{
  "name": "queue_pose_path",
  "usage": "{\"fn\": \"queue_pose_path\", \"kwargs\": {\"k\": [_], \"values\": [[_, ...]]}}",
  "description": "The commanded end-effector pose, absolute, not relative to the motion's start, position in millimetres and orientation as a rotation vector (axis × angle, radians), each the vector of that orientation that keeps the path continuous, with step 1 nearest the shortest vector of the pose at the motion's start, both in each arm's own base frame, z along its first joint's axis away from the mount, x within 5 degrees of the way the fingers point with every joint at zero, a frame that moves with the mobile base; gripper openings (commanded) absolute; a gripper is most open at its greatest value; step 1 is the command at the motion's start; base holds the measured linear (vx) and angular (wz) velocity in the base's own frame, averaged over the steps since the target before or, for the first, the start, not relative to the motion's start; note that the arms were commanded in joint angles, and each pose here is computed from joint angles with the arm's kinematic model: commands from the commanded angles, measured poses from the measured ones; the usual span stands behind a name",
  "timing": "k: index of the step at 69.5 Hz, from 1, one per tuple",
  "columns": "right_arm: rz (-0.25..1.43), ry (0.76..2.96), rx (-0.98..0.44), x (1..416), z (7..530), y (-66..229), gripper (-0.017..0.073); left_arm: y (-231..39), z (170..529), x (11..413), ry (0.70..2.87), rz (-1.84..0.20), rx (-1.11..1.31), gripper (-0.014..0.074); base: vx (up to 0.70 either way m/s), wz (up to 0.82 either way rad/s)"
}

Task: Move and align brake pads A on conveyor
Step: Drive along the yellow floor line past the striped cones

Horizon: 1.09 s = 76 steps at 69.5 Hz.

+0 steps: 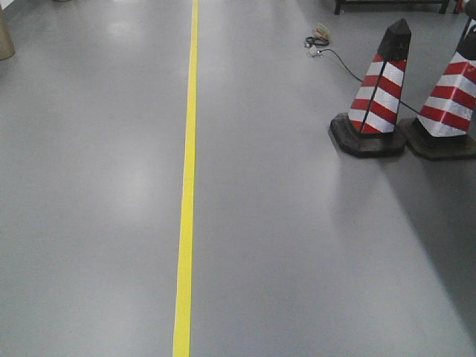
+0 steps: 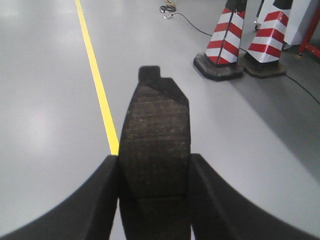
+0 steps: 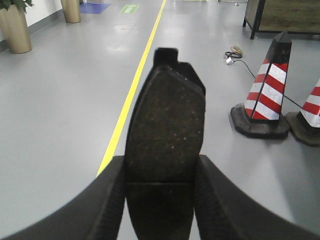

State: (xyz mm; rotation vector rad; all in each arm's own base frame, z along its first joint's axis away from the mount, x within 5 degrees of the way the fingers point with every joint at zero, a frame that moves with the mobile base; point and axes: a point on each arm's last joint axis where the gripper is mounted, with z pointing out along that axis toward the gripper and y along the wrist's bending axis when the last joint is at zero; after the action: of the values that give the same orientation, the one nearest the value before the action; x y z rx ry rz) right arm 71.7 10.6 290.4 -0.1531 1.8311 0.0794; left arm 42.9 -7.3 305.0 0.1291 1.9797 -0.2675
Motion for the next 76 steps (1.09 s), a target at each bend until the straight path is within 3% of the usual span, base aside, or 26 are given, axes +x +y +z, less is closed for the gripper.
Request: {"fn": "queue_pose_path", "kwargs": {"k": [1, 76], "values": [[0.067, 1.712, -0.143, 73.6, 309.0, 9.9, -0.0006, -8.9, 321.6, 45.3, 1.871, -0.296, 0.130, -0.0006, 0.82, -0.04], [0.067, 1.712, -0.143, 73.6, 309.0, 9.9, -0.0006, -8.9, 321.6, 45.3, 1.871, -0.297, 0.130, -0.0006, 0.75, 0.02]]}}
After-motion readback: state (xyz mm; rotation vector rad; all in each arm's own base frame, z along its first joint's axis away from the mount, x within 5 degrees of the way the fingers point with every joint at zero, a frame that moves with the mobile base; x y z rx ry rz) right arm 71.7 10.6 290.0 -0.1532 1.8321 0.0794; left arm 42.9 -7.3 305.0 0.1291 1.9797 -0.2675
